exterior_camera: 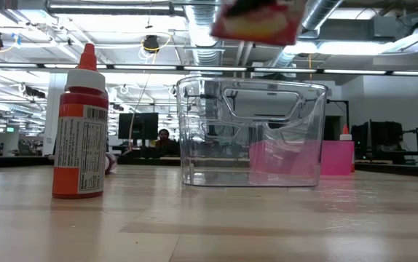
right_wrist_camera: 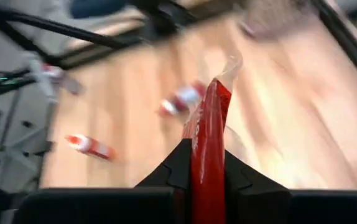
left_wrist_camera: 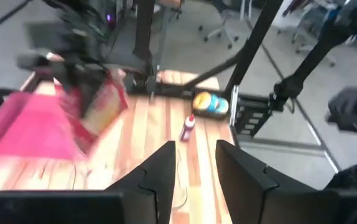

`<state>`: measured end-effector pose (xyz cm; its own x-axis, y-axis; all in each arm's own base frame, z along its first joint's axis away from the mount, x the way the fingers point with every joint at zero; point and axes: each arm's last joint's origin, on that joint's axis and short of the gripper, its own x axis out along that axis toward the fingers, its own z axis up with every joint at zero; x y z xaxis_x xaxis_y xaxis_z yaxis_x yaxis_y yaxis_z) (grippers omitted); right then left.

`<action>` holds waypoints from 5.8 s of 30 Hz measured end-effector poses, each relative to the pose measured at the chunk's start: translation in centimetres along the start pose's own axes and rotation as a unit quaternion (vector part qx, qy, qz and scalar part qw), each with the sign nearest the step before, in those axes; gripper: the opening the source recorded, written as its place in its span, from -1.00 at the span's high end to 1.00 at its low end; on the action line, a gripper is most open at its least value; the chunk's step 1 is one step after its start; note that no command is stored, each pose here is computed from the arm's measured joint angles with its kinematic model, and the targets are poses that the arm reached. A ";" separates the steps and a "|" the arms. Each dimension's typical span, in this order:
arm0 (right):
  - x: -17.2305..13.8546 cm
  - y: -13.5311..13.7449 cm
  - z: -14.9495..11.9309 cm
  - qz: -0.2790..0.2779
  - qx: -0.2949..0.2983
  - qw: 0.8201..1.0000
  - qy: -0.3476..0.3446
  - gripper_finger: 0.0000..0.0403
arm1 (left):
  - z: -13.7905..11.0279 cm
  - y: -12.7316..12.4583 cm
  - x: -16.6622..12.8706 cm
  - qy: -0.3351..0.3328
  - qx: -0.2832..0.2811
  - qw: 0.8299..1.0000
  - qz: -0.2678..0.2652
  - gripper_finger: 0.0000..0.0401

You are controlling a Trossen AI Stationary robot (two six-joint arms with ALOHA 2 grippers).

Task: Pick & Place Food Item
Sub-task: Put the red popcorn bag into the red bin, then put the right orange food coloring bottle into the transparent bin

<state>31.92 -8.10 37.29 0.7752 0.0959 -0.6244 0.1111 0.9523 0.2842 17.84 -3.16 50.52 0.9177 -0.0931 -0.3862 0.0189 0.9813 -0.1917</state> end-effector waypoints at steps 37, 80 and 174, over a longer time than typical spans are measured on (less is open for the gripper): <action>-0.1 -19.8 -12.4 -0.212 0.447 0.867 -0.058 0.86 | -10.7 2.3 2.4 -0.088 -0.140 0.986 0.034 0.47; -11.6 -13.5 -13.6 -0.357 0.429 0.827 -0.066 0.45 | -10.2 2.4 2.0 -0.113 -0.127 0.985 0.028 0.47; -7.4 -18.5 -17.1 -0.457 0.559 0.685 0.094 0.65 | -9.2 1.4 1.8 -0.143 -0.111 0.981 -0.075 0.26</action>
<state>13.47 -21.45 24.25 -0.0177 -0.2569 -0.9663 0.9854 -0.1681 0.0267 15.83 -3.49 41.27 0.9857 -0.1506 -0.0758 0.1037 0.8962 -0.4313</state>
